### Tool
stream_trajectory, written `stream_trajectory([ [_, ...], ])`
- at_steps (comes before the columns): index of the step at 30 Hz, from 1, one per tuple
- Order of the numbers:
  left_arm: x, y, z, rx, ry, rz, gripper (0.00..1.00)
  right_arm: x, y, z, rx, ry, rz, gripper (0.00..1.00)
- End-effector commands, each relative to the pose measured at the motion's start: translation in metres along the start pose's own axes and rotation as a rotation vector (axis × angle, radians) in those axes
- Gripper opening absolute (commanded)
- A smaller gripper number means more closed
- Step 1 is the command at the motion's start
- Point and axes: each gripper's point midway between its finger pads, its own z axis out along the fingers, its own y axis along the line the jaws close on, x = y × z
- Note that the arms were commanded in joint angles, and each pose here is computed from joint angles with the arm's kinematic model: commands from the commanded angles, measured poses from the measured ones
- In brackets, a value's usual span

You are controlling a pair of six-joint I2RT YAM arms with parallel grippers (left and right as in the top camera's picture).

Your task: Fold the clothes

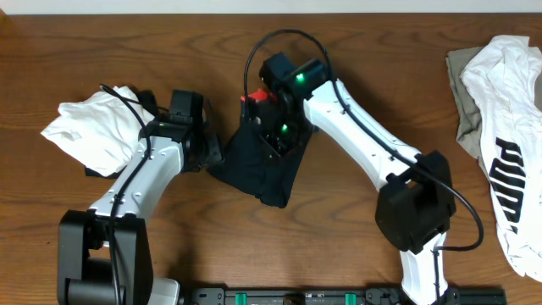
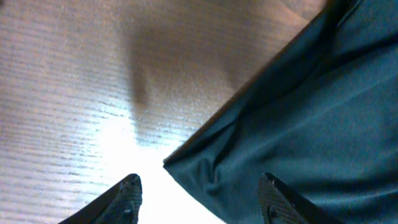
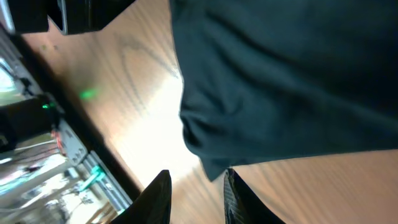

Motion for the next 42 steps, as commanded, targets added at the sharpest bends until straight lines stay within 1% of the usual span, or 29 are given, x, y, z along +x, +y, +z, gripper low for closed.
stream_trajectory([
  [1, 0.003, -0.010, -0.002, 0.065, 0.023, 0.001, 0.62, 0.006, 0.025, 0.015, -0.115, 0.024, 0.019, 0.27],
  [3, 0.006, -0.019, -0.003, 0.117, 0.041, 0.002, 0.61, 0.010, 0.026, 0.021, -0.110, 0.040, 0.032, 0.27],
  [5, 0.007, -0.024, -0.003, 0.132, 0.042, 0.012, 0.61, 0.014, 0.026, 0.028, -0.108, 0.055, 0.042, 0.27],
  [14, 0.019, -0.046, 0.009, 0.150, 0.051, 0.124, 0.61, 0.030, 0.009, 0.052, -0.093, 0.094, 0.109, 0.27],
  [23, 0.031, -0.053, 0.027, 0.142, 0.096, 0.156, 0.61, 0.040, -0.008, 0.084, -0.089, 0.084, 0.174, 0.28],
  [30, 0.037, -0.050, 0.038, 0.126, 0.133, 0.151, 0.61, 0.060, -0.049, 0.098, 0.111, 0.111, 0.303, 0.27],
  [36, 0.040, -0.047, 0.044, 0.117, 0.153, 0.147, 0.61, 0.076, -0.076, 0.097, 0.240, 0.128, 0.425, 0.27],
  [42, 0.048, -0.042, 0.054, 0.099, 0.192, 0.141, 0.61, 0.080, -0.086, 0.092, 0.272, 0.134, 0.451, 0.27],
])
